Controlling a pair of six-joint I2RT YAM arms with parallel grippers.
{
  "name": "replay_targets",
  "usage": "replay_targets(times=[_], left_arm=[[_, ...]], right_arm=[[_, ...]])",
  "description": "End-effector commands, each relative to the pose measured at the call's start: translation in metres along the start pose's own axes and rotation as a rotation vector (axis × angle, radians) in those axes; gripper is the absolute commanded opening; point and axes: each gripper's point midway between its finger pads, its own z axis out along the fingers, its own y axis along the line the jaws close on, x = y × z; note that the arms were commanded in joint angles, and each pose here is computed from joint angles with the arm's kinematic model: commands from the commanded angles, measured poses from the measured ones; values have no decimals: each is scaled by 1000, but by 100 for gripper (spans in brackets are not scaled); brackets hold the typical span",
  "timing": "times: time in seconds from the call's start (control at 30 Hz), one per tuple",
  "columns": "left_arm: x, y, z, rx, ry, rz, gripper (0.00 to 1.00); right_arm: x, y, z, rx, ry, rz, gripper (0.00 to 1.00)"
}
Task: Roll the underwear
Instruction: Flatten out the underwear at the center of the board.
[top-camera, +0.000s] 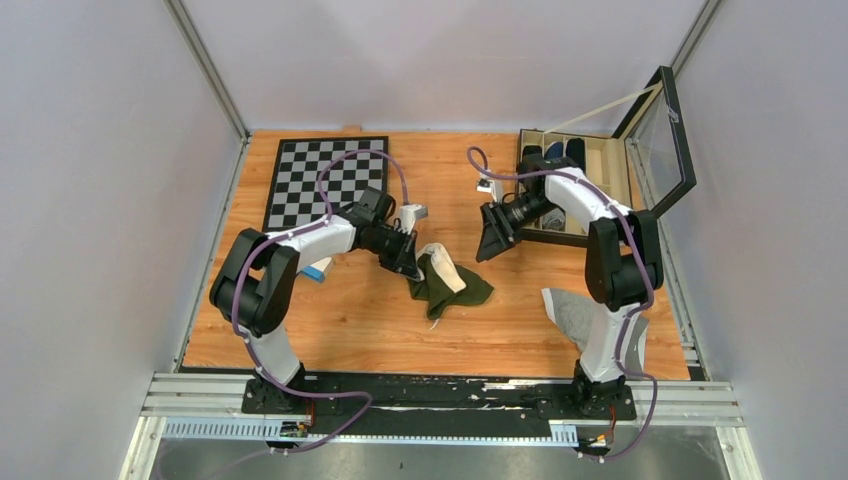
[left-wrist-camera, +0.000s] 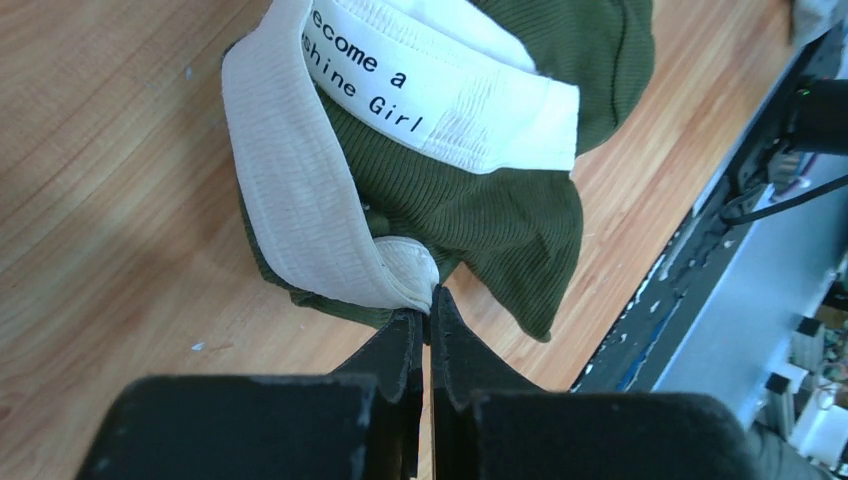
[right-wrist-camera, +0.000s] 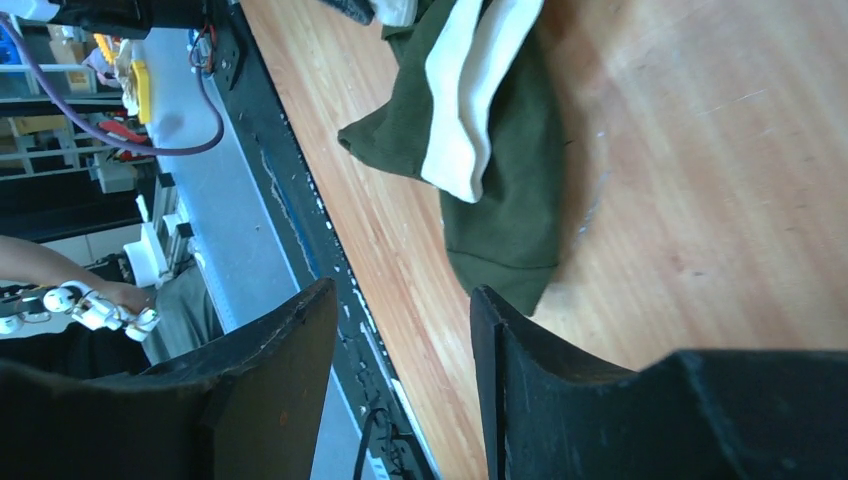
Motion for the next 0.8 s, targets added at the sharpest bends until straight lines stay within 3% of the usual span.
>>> replay_targets(times=[0.0, 0.3, 0.77], left_arm=[[-24, -16, -8, 76, -76, -35, 0], [-17, -13, -10, 71, -63, -49, 1], [-17, -11, -12, 67, -59, -54, 0]], right_arm=[[6, 10, 6, -46, -30, 23, 53], [21, 6, 58, -142, 125, 116, 53], [34, -12, 85, -50, 216, 140, 55]])
